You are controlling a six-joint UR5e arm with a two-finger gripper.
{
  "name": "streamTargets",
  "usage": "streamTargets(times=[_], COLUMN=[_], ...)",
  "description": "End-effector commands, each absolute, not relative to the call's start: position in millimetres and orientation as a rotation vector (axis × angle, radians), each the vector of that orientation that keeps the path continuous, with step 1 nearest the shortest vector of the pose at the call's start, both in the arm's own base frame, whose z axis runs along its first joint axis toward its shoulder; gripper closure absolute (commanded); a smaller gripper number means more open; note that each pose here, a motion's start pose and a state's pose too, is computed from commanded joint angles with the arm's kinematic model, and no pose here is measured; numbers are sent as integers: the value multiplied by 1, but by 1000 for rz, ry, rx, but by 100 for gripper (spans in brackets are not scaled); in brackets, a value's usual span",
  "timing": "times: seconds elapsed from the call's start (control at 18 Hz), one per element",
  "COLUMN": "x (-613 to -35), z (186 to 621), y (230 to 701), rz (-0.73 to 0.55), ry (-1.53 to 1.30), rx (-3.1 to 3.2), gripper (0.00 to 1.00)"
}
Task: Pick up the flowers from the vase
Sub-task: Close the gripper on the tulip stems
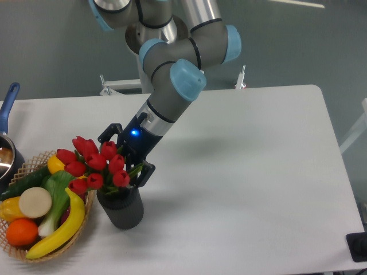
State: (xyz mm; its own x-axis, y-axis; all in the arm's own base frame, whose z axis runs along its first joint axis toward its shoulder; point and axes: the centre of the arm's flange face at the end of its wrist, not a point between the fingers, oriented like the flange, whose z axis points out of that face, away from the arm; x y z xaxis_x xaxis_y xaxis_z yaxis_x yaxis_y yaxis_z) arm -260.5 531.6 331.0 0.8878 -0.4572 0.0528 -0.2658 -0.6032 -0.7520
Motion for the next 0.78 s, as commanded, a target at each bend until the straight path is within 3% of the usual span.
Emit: streamTargets(times=[0.39, 0.78], x=[-266, -266], z=[330, 327], y=[538, 538], rz=[-305, -309], ry=[519, 517], rx=[-2245, -2247], gripper=[4, 32])
